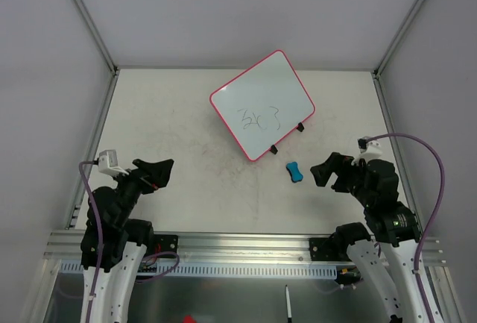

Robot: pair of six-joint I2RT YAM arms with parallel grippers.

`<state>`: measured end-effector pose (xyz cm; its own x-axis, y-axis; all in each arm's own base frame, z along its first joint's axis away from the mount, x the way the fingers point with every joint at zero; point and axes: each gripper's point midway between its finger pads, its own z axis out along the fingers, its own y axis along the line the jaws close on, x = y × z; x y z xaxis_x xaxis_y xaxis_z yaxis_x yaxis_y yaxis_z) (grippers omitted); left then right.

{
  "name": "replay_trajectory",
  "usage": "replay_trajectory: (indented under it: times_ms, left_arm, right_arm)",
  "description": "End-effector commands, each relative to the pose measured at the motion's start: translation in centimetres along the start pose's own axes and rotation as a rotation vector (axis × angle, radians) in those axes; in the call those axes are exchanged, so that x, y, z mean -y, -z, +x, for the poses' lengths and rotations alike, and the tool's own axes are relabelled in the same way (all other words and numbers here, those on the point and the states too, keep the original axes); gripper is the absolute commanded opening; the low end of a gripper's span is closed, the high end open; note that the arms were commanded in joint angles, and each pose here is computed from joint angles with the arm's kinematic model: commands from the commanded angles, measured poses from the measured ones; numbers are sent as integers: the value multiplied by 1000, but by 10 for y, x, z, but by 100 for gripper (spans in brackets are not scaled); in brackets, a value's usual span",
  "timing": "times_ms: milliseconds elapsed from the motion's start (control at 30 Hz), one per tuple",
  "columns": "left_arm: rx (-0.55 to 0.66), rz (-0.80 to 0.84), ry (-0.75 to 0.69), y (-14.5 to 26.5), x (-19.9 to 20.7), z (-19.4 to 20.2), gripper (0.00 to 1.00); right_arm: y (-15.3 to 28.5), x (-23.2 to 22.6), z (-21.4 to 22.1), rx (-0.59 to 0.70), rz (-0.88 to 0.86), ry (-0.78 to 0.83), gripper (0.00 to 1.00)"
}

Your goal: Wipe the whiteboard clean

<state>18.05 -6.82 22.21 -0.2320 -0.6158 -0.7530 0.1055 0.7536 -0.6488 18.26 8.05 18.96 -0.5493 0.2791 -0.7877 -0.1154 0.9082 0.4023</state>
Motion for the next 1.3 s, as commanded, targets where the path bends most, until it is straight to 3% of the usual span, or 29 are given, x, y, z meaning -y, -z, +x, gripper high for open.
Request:
replay_trajectory:
  times_ms: [0, 100, 133, 300, 467, 567, 800, 1200, 1267]
  left_arm:
    - [36, 169, -103, 29, 36, -12, 99]
    - [43, 130, -226, 29, 32, -21, 99]
    - [45, 111, -277, 30, 29, -25, 99]
    - [-50, 22, -352, 10, 8, -16, 99]
    - [-49, -15, -509, 3, -5, -19, 99]
    - [14, -110, -476, 3, -24, -25, 99]
    - [22, -74, -476, 6, -18, -22, 99]
    - [52, -71, -474, 9, -18, -25, 99]
    - [53, -71, -474, 9, -18, -25, 99]
  right_arm:
    - [5, -7, 7, -31, -40, 9, 99]
    - [-5, -7, 17, -102, -47, -1, 99]
    - [-7, -20, 22, -142, -125, 12, 99]
    - [-32, -20, 47, -375, -118, 13, 99]
    - [-47, -19, 51, -420, -72, 96, 99]
    - [-57, -16, 56, -457, -38, 159, 98]
    - [-88, -6, 80, -527, 20, 222, 96]
    - [-128, 7, 62, -504, 118, 370, 89]
    - [-136, 7, 66, -526, 111, 382, 83]
